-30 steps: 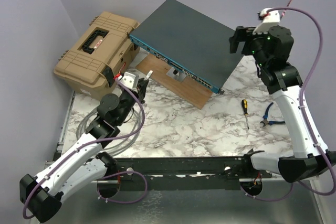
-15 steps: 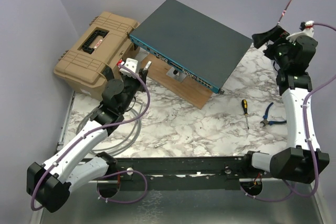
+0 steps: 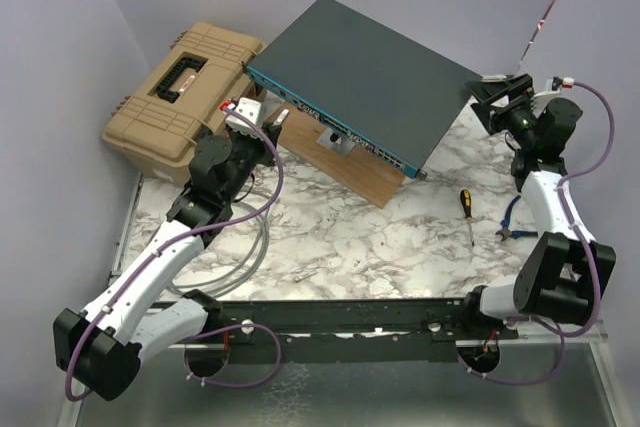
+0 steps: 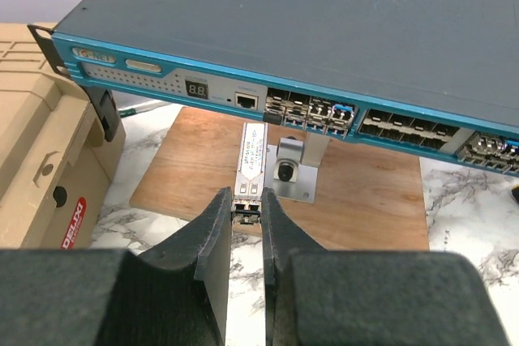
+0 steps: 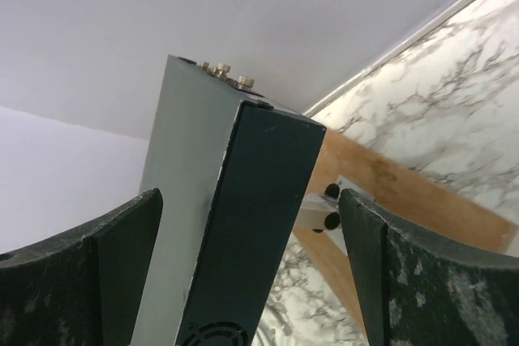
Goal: Insert the plug into the switch port
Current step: Insert the connector into the switch port.
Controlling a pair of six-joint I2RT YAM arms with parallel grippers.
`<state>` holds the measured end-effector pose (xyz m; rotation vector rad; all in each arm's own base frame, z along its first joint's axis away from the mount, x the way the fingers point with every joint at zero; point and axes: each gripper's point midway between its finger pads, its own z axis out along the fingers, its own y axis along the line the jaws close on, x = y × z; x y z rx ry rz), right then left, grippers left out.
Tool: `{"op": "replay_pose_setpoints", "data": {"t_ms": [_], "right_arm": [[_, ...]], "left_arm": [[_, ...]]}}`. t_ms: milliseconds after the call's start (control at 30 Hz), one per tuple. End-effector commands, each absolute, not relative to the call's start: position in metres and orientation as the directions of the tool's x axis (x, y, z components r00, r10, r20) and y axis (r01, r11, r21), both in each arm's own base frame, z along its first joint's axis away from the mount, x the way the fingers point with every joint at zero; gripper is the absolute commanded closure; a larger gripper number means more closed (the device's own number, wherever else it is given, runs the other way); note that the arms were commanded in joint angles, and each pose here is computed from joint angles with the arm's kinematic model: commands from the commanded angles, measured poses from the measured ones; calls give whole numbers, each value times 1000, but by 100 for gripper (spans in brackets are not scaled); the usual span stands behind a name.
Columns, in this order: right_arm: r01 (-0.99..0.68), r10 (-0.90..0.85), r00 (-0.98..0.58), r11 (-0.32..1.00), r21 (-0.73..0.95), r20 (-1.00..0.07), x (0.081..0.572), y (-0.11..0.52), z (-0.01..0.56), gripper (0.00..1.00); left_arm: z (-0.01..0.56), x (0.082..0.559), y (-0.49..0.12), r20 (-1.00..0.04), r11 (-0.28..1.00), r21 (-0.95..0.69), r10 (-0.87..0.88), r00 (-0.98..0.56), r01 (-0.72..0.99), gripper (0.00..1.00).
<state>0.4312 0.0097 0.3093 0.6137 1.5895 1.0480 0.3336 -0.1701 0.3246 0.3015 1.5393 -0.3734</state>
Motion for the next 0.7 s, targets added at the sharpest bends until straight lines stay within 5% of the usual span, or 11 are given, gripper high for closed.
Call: {"op": "replay_pose_setpoints", "data": {"t_ms": [0, 667], "right_arm": [[-262, 823, -348, 374, 890, -449, 428, 25, 324, 9], [-295, 802, -501, 197, 935, -327, 438, 39, 303, 25]], "left_arm": [[334, 330, -181, -1000, 873, -5, -11, 10, 488, 100], [335, 340, -187, -992, 845, 122, 115, 47, 520, 100]]}}
